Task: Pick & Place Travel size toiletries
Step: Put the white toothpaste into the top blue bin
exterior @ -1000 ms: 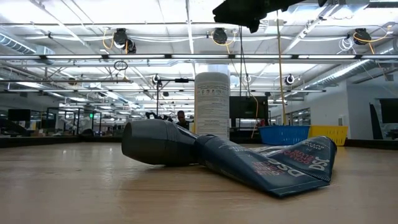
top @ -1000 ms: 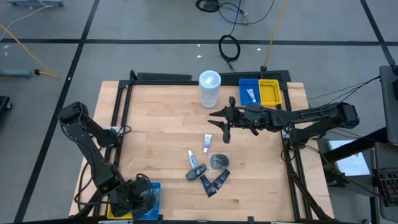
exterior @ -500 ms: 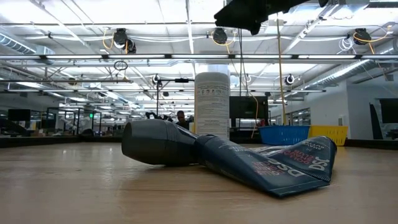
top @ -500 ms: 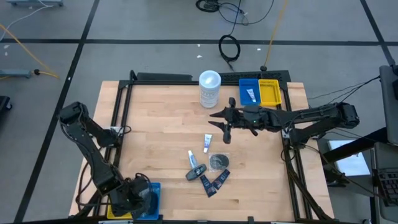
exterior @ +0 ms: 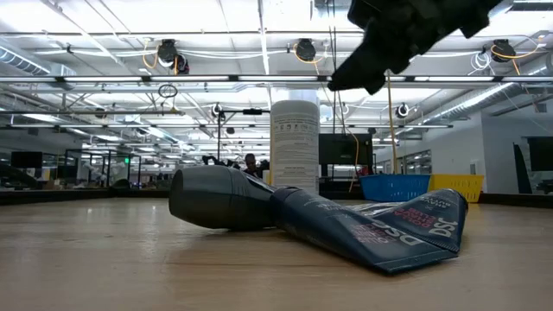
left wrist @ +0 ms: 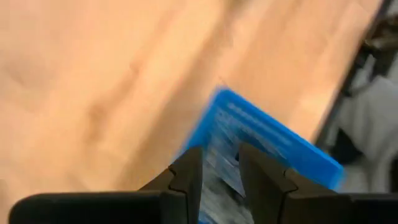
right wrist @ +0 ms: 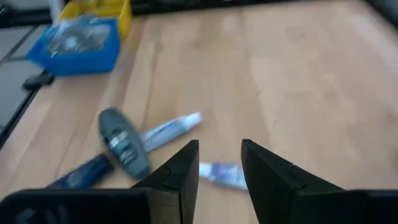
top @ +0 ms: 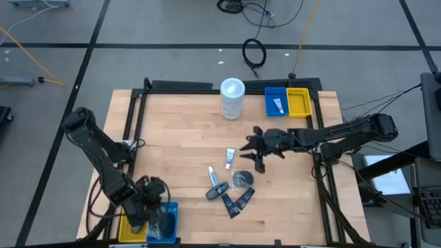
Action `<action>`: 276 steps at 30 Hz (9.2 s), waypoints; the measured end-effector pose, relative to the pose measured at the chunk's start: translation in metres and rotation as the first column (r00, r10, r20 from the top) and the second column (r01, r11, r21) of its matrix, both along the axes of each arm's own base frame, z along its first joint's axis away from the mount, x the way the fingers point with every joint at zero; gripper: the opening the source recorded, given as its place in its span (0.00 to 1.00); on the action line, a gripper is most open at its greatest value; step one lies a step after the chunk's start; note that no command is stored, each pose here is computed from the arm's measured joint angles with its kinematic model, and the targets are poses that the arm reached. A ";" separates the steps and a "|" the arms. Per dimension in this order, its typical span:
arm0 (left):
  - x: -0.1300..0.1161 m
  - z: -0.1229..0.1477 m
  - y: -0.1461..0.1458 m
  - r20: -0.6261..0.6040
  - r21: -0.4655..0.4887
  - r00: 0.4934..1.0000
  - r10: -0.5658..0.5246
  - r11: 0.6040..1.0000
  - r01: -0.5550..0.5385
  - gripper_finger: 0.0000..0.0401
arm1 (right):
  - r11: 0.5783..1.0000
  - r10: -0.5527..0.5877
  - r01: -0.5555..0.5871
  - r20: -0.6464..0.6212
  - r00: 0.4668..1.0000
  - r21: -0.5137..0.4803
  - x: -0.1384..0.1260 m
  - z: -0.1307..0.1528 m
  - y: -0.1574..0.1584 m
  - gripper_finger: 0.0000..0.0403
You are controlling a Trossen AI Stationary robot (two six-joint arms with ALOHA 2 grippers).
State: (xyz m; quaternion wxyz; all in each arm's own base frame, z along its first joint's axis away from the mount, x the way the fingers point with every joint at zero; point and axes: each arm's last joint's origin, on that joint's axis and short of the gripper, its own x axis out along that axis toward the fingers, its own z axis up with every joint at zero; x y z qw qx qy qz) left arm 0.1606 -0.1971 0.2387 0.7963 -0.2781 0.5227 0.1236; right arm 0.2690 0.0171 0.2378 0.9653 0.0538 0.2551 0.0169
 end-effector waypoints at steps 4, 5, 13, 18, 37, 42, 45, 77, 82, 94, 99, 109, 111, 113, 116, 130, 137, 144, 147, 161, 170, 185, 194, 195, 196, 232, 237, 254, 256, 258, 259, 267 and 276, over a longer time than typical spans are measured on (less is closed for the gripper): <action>0.008 0.003 0.014 0.055 0.158 0.995 -0.080 0.985 0.071 0.25 | 0.999 0.043 -0.043 -0.013 0.999 -0.001 -0.002 -0.004 0.012 0.28; 0.012 0.003 0.018 0.067 0.210 0.990 -0.128 0.971 0.111 0.25 | 0.999 0.050 -0.050 -0.009 0.999 -0.001 -0.002 -0.004 0.014 0.28; 0.061 0.003 0.059 0.060 0.465 0.942 -0.329 0.845 0.265 0.25 | 0.998 0.064 -0.064 0.052 0.997 -0.004 0.000 0.001 0.017 0.27; 0.093 -0.002 0.085 0.018 0.518 0.885 -0.464 0.762 0.389 0.25 | 0.998 0.066 -0.065 0.054 0.996 -0.007 0.000 0.001 0.017 0.27; 0.161 -0.071 0.135 -0.127 0.486 0.703 -0.700 0.574 0.659 0.35 | 0.996 0.079 -0.078 0.025 0.997 -0.034 -0.001 -0.002 0.017 0.27; 0.166 -0.077 0.142 -0.144 0.508 0.678 -0.720 0.534 0.675 0.42 | 0.996 0.079 -0.078 0.018 0.997 -0.034 -0.001 -0.002 0.017 0.27; 0.168 -0.080 0.144 -0.166 0.521 0.647 -0.744 0.491 0.698 0.43 | 0.996 0.079 -0.078 0.015 0.997 -0.034 -0.002 -0.002 0.017 0.27; 0.179 -0.084 0.145 -0.012 0.490 0.711 -0.703 0.616 0.617 0.36 | 0.997 0.077 -0.077 0.003 0.997 -0.031 -0.002 -0.003 0.017 0.27; 0.185 -0.074 0.147 0.179 0.358 0.838 -0.515 0.828 0.431 0.36 | 0.997 0.075 -0.074 0.003 0.997 -0.033 -0.002 -0.003 0.017 0.27; 0.191 -0.078 0.140 0.278 0.163 0.946 -0.167 0.979 0.125 0.36 | 0.997 0.074 -0.074 0.011 0.997 -0.035 -0.002 -0.003 0.017 0.27; 0.192 -0.084 0.132 0.281 0.168 0.952 -0.121 0.983 0.075 0.36 | 0.997 0.075 -0.074 0.011 0.997 -0.036 -0.002 -0.003 0.017 0.26; 0.197 -0.099 0.127 0.271 0.159 0.960 -0.069 0.987 0.026 0.36 | 0.996 0.076 -0.076 0.017 0.997 -0.039 -0.001 -0.002 0.017 0.26; 0.196 -0.107 0.127 0.246 0.152 0.967 -0.069 0.988 0.032 0.36 | 0.996 0.077 -0.076 0.019 0.997 -0.039 -0.001 -0.002 0.017 0.26; 0.200 -0.112 0.125 0.265 0.122 0.962 -0.060 0.992 0.028 0.36 | 0.996 0.076 -0.076 0.018 0.997 -0.039 -0.001 -0.002 0.017 0.26; 0.202 -0.120 0.122 0.246 0.116 0.967 -0.063 0.993 0.035 0.36 | 0.996 0.076 -0.075 0.019 0.997 -0.039 -0.001 -0.002 0.017 0.25; 0.199 -0.129 0.120 0.195 0.133 0.979 -0.054 0.991 0.028 0.17 | 0.996 0.076 -0.076 0.018 0.997 -0.039 -0.001 -0.002 0.017 0.25; 0.202 -0.125 0.120 0.226 0.139 0.970 -0.084 0.989 0.053 0.04 | 0.996 0.076 -0.076 0.018 0.997 -0.039 -0.001 -0.002 0.017 0.25; 0.209 -0.115 0.118 0.249 0.153 0.961 -0.119 0.985 0.083 0.02 | 0.996 0.076 -0.076 0.015 0.997 -0.040 -0.002 -0.002 0.017 0.25; 0.209 -0.106 0.118 0.255 0.174 0.956 -0.146 0.979 0.103 0.02 | 0.996 0.076 -0.076 0.012 0.997 -0.040 -0.002 -0.003 0.017 0.25; 0.192 -0.027 0.125 0.419 0.384 0.891 -0.175 0.923 0.000 0.03 | 0.997 0.074 -0.073 0.009 0.997 -0.034 -0.002 -0.003 0.017 0.25; 0.183 0.001 0.121 0.488 0.495 0.849 -0.202 0.866 -0.078 0.03 | 0.998 0.068 -0.065 0.167 0.984 -0.025 0.005 0.011 0.017 0.25; 0.184 0.008 0.113 0.517 0.553 0.813 -0.266 0.830 -0.080 0.01 | 0.997 0.046 -0.030 0.229 0.972 -0.074 0.017 0.006 0.017 0.25; 0.185 0.010 0.113 0.528 0.552 0.806 -0.269 0.830 -0.084 0.01 | 0.995 0.055 -0.031 0.272 0.961 -0.090 0.021 0.007 0.017 0.38; 0.185 0.010 0.113 0.528 0.552 0.805 -0.271 0.830 -0.083 0.01 | 0.995 0.057 -0.032 0.279 0.959 -0.095 0.022 0.007 0.017 0.39; 0.185 0.010 0.113 0.527 0.553 0.805 -0.271 0.829 -0.083 0.02 | 0.994 0.060 -0.033 0.281 0.958 -0.101 0.022 0.008 0.017 0.41; 0.186 0.012 0.111 0.537 0.566 0.790 -0.296 0.821 -0.078 0.05 | 0.982 0.129 -0.081 0.291 0.948 -0.171 0.027 0.003 0.018 0.12; 0.185 0.012 0.111 0.537 0.565 0.790 -0.297 0.822 -0.075 0.02 | 0.981 0.141 -0.094 0.289 0.947 -0.169 0.027 0.003 0.018 0.12; 0.182 0.012 0.111 0.485 0.608 0.804 -0.344 0.793 -0.027 0.40 | 0.981 0.133 -0.092 0.245 0.960 -0.171 0.018 0.007 0.015 0.12; 0.179 0.015 0.112 0.480 0.609 0.807 -0.345 0.793 -0.023 0.44 | 0.982 0.119 -0.083 0.216 0.969 -0.170 0.014 0.008 0.014 0.12; 0.173 0.018 0.114 0.453 0.616 0.822 -0.346 0.787 -0.008 0.48 | 0.984 0.100 -0.067 0.200 0.975 -0.166 0.010 0.011 0.013 0.12; 0.171 0.021 0.114 0.454 0.616 0.822 -0.344 0.788 -0.011 0.49 | 0.985 0.096 -0.064 0.197 0.976 -0.159 0.007 0.013 0.013 0.12; 0.148 0.036 0.121 0.424 0.572 0.863 -0.275 0.820 -0.020 0.51 | 0.965 -0.145 0.159 0.081 0.986 -0.210 -0.019 0.019 0.002 0.12; 0.144 0.033 0.116 0.409 0.550 0.874 -0.261 0.835 -0.007 0.46 | 0.803 -0.534 0.529 0.062 0.843 -0.274 -0.055 0.031 -0.032 0.12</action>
